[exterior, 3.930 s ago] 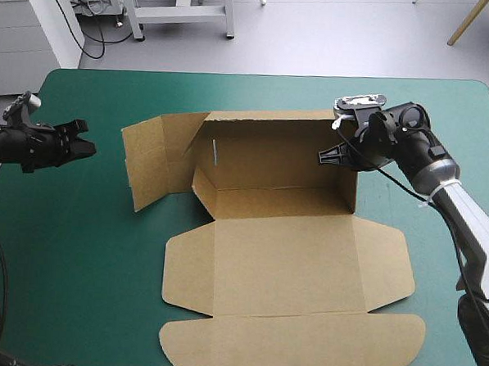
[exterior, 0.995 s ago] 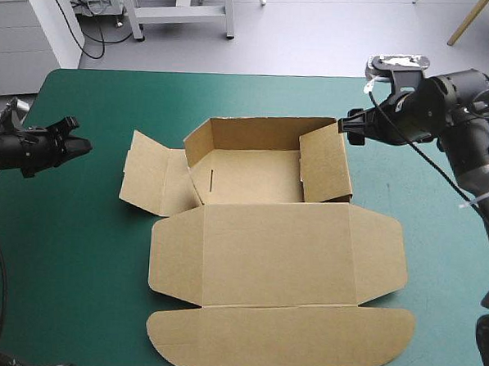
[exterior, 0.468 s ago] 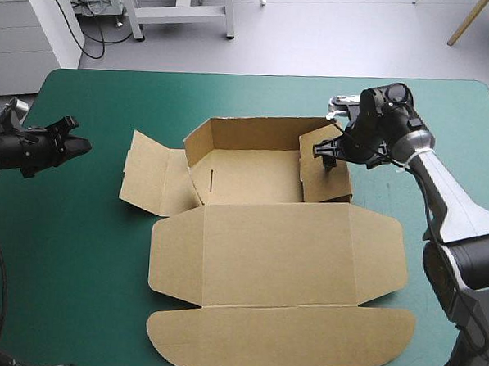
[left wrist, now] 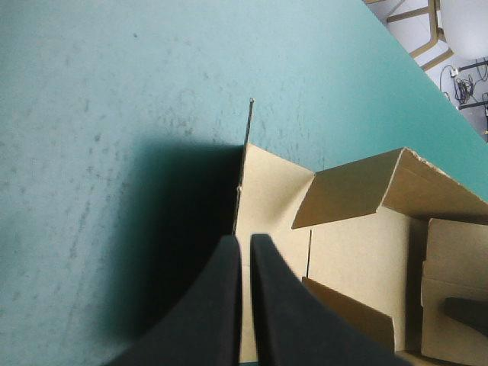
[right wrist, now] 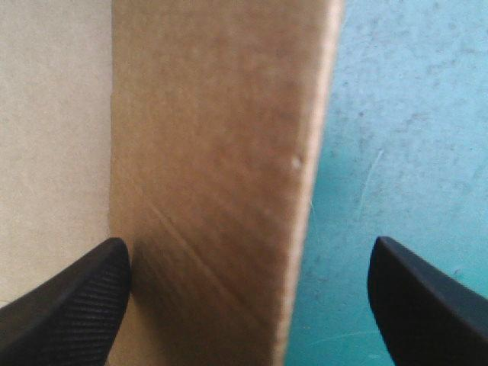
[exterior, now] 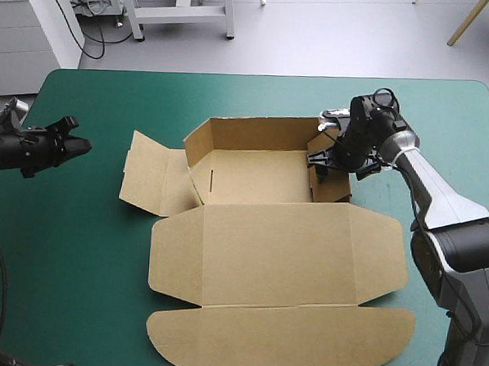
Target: Fold the box
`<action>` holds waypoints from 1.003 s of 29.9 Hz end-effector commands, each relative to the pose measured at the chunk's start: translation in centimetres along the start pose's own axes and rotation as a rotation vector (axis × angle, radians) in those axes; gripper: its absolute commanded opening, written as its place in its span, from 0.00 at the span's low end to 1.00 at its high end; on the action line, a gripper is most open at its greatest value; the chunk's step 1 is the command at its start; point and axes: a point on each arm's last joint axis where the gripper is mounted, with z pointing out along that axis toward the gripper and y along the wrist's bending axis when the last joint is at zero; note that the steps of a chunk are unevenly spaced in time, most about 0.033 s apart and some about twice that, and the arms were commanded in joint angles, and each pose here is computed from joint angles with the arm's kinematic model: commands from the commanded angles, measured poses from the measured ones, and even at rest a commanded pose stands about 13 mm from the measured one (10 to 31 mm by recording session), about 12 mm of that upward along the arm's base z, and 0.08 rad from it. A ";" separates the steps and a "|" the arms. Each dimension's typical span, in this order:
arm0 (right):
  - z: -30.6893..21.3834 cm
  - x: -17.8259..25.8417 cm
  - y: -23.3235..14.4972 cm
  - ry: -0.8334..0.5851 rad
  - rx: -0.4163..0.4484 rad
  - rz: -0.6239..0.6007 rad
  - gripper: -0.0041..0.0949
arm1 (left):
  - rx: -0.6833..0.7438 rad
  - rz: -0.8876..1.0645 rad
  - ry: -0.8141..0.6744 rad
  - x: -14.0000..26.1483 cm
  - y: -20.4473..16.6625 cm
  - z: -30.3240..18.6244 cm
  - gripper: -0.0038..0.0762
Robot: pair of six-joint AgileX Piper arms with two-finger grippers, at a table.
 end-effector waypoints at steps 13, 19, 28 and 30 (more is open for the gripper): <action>-2.9 -0.1 0.1 -0.071 -0.026 -0.035 0.04 | 0.067 0.024 -0.073 -0.4 -2.1 -1.6 0.07; -7.4 0.0 0.1 -0.192 -0.028 -0.058 0.04 | 0.064 0.055 -0.079 -0.5 -2.1 -1.6 0.07; -24.3 6.5 -0.4 -0.621 0.036 -0.087 0.04 | 0.057 0.182 -0.092 -0.5 -2.1 -1.6 0.07; -26.7 8.3 -0.3 -0.684 0.020 -0.089 0.04 | 0.056 0.185 -0.092 -0.5 -2.1 -1.6 0.07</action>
